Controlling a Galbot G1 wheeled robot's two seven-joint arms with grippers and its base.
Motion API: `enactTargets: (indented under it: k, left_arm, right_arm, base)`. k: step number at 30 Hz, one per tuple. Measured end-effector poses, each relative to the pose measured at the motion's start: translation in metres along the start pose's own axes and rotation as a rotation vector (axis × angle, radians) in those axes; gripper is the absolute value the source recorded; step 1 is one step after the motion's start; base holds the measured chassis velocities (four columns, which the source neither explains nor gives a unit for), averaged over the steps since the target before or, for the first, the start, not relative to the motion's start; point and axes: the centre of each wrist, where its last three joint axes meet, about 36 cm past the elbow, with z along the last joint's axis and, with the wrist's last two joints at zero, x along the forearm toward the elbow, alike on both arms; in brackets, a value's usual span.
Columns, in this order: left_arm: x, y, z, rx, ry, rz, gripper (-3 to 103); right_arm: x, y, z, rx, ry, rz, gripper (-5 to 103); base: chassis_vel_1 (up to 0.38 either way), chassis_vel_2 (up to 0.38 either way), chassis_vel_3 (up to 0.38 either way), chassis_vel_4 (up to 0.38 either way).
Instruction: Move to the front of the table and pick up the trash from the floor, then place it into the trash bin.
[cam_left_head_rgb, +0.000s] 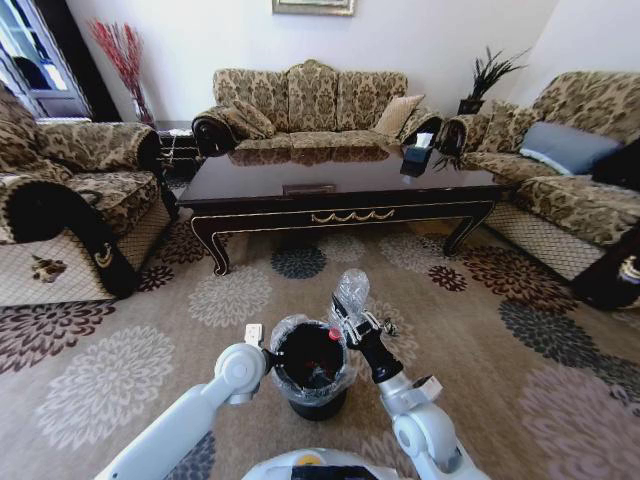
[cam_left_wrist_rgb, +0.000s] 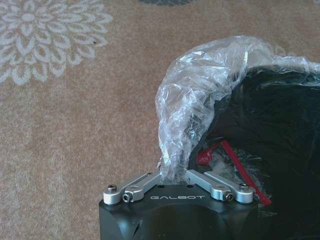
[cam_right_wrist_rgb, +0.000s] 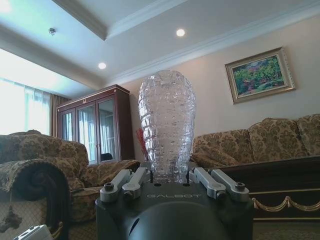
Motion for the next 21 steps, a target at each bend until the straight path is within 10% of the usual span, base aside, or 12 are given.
enactTargets:
  k: [21]
  left_arm:
    - [0.006,0.012,-0.004,0.027,-0.022,-0.001,0]
  right_arm:
    - [0.003,0.007,0.001,-0.048,-0.002,0.014,98]
  base:
    - [0.0,0.0,0.0,0.0]
